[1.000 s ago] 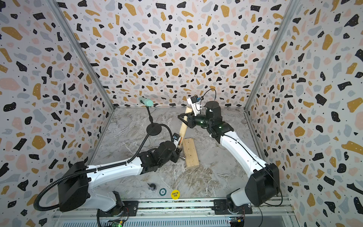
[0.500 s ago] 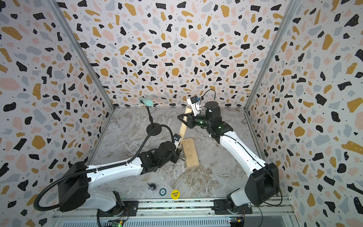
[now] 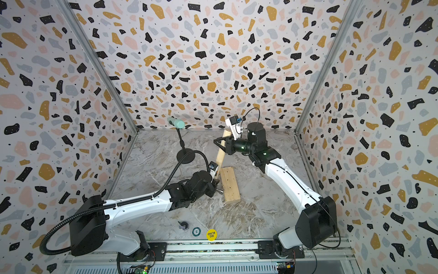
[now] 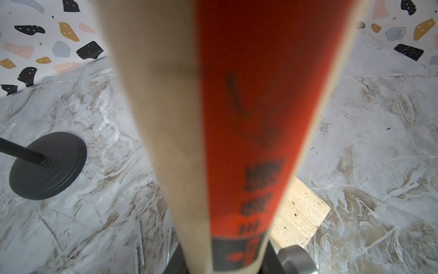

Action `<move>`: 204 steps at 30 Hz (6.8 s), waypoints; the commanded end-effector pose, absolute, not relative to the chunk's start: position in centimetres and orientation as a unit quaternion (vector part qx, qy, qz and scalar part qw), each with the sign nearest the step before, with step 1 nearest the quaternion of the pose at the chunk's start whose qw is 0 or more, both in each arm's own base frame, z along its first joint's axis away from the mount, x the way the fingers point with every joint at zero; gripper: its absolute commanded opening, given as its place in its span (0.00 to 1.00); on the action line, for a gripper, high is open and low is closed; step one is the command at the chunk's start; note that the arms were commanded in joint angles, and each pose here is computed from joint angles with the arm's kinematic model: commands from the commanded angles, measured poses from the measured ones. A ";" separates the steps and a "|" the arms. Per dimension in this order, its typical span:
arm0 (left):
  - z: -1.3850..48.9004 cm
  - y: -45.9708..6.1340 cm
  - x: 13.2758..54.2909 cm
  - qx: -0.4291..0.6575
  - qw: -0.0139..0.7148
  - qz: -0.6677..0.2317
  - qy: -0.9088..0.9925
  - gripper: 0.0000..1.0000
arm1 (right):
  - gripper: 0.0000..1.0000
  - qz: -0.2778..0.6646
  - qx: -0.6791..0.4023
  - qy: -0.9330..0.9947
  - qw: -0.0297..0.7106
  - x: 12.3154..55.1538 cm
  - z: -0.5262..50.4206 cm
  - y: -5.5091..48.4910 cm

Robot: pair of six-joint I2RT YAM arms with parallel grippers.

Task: Use a claw hammer to pull out a nail
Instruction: Place the hammer at the center of the board.

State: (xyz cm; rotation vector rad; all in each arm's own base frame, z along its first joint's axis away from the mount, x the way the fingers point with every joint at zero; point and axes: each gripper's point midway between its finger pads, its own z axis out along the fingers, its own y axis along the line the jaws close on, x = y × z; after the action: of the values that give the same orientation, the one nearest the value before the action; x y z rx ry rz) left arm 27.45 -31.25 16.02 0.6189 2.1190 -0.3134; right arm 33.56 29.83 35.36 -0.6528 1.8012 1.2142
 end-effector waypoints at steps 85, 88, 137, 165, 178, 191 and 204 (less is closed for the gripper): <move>8.4 -17.2 25.2 0.057 0.390 -0.095 0.914 0.00 | 0.40 0.522 -0.248 0.671 0.464 32.5 39.0 26.7; 8.1 -17.0 25.3 0.054 0.387 -0.091 0.916 0.00 | 0.40 0.523 -0.250 0.670 0.464 32.5 39.1 26.7; 2.7 -15.2 24.5 0.057 0.327 -0.036 0.943 0.00 | 0.40 0.522 -0.244 0.679 0.455 32.4 37.7 26.7; -0.8 -14.7 22.9 0.042 0.266 -0.024 0.963 0.00 | 0.40 0.523 -0.246 0.679 0.453 32.4 37.4 26.7; -2.2 -14.6 21.8 0.042 0.236 -0.030 0.970 0.00 | 0.40 0.524 -0.246 0.679 0.452 32.4 37.3 26.7; -3.0 -14.2 20.9 0.042 0.214 -0.023 0.976 0.07 | 0.40 0.524 -0.249 0.677 0.453 32.3 37.5 26.8; -3.3 -13.7 19.9 0.045 0.197 -0.021 0.979 0.17 | 0.40 0.524 -0.249 0.678 0.453 32.3 37.4 26.7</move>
State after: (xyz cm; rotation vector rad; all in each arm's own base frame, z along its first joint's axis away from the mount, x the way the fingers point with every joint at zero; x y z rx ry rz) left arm 25.39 -16.44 1.47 0.0523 2.4950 -0.1613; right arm 33.14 26.83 35.66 -0.5827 1.7360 1.2883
